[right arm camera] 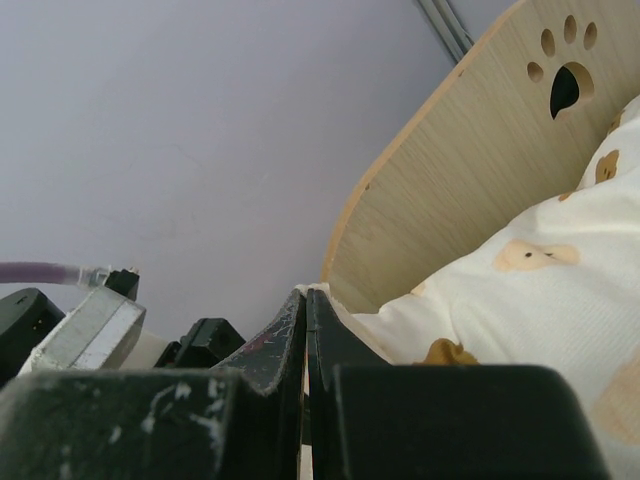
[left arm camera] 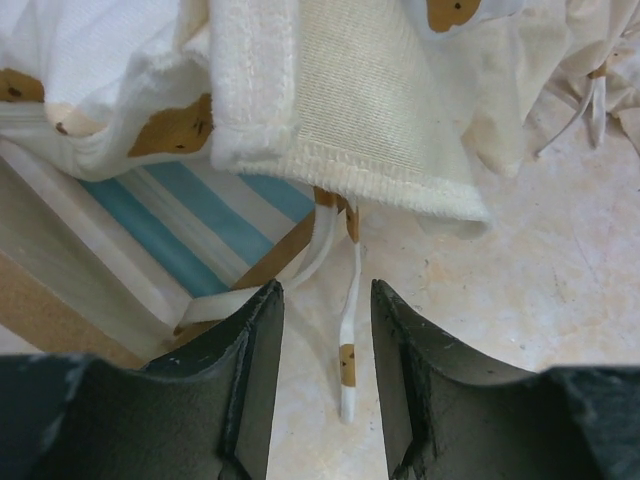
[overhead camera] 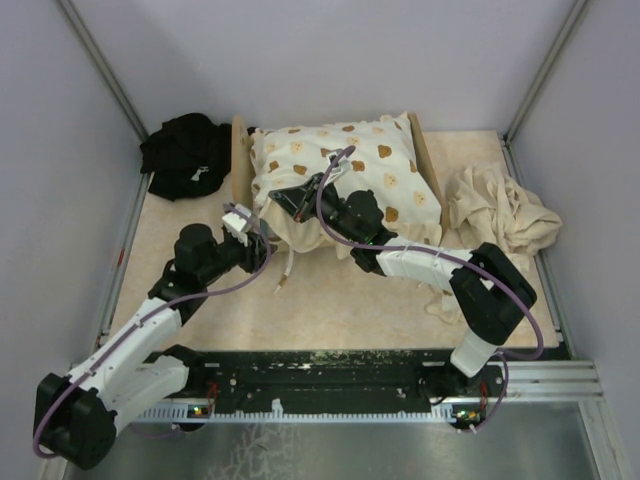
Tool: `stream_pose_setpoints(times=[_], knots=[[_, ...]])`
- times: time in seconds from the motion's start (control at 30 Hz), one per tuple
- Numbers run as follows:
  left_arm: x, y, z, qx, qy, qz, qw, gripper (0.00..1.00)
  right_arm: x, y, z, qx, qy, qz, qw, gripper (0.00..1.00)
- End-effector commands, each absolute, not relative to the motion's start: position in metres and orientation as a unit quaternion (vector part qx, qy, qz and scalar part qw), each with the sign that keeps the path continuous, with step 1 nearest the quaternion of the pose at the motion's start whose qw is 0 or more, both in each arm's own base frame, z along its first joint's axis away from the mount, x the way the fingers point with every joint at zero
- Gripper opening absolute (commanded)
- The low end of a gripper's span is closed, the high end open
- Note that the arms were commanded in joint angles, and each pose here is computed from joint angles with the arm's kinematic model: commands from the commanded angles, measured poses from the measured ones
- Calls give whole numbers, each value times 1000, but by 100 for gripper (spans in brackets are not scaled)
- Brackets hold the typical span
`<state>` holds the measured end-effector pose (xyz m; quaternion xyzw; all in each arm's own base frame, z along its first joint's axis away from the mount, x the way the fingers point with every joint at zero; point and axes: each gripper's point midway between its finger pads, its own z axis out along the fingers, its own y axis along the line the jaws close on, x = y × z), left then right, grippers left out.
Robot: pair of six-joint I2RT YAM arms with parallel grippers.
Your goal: Set up the pet bed
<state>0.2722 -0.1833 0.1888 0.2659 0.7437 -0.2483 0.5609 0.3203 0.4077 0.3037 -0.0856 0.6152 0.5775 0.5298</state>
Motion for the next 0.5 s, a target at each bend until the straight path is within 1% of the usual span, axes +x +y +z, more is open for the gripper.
stream_pose_setpoints(times=[0.0,0.13,0.27,0.47], knots=[[281,-188,183,282,733,-224,577,46,319,405,353,-85,556,606,562,0],[290,-188,173,289,739,-194,577,47,319,406,355,-86,555,607,562,0],[294,-191,167,296,741,-190,572,46,320,406,352,-84,558,604,562,0],[303,-195,160,304,744,-171,570,49,320,404,352,-84,557,604,564,0]])
